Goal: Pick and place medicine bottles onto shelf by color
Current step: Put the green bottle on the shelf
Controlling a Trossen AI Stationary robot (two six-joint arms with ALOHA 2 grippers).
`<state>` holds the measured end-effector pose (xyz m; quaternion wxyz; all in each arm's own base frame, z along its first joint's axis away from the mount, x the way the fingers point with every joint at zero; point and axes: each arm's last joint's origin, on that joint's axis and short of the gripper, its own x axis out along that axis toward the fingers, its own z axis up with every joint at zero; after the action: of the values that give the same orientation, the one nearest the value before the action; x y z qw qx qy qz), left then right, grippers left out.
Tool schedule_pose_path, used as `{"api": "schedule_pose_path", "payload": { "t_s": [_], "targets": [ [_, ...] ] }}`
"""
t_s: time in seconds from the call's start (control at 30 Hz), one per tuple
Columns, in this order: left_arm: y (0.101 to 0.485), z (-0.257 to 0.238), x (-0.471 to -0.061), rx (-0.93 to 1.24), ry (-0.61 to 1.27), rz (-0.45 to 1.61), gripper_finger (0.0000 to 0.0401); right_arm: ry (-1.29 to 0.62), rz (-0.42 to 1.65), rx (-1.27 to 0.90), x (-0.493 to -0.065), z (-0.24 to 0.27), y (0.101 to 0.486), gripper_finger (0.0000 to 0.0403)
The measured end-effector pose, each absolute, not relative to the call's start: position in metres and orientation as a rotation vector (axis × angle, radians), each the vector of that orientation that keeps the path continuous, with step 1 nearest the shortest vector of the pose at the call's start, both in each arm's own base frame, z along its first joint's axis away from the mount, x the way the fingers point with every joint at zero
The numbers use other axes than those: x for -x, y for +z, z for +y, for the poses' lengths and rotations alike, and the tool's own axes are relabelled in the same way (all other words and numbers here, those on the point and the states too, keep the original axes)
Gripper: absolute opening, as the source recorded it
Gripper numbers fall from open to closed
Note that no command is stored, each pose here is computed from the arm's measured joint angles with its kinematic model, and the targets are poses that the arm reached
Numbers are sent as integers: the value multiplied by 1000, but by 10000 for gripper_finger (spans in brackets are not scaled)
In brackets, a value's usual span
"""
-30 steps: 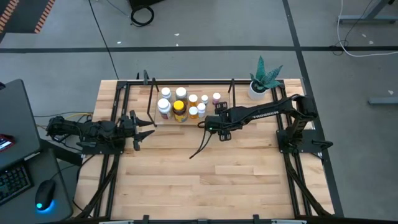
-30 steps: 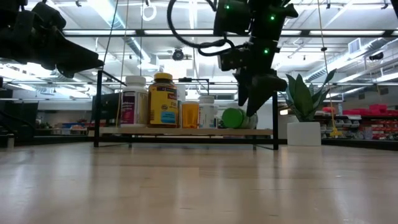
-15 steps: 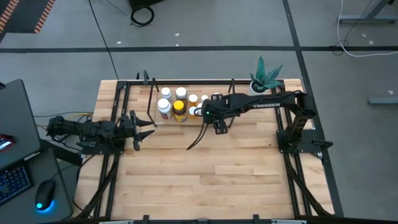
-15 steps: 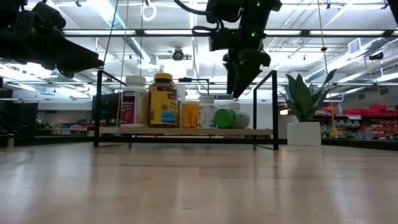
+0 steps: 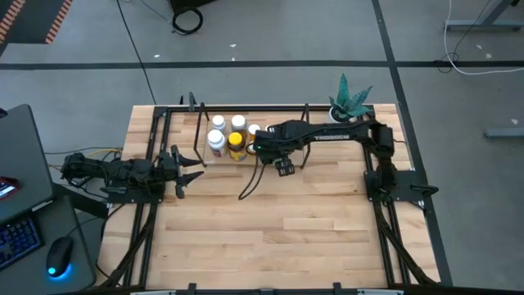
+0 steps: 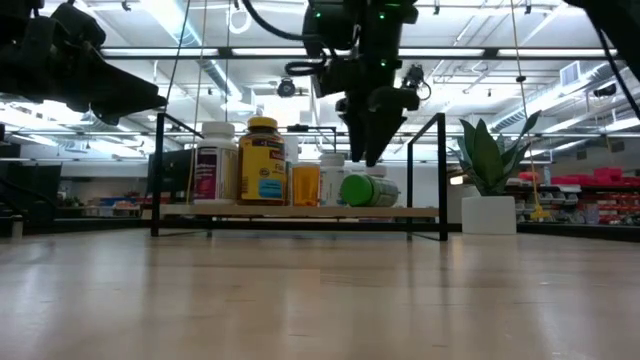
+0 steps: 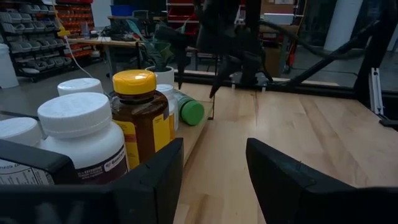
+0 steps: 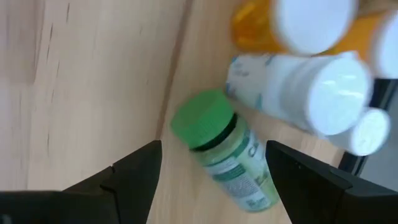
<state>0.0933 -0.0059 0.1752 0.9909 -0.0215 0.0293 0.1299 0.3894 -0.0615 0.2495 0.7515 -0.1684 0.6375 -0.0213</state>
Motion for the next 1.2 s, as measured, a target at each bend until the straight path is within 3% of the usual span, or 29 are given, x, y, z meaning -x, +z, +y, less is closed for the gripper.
{"api": "schedule_pose_path", "payload": {
  "t_s": [0.33, 0.93, 1.2],
  "targets": [
    [175, -6, -93, 43, 261, 60, 186, -9, 1566, 477, -391, -64, 240, 294],
    [175, -6, -93, 43, 261, 59, 184, 125, 1576, 637, -390, -50, 214, 293],
    [175, -6, -93, 43, 261, 60, 184, 154, 1592, 617, -386, -49, 201, 263]
  ]
}}
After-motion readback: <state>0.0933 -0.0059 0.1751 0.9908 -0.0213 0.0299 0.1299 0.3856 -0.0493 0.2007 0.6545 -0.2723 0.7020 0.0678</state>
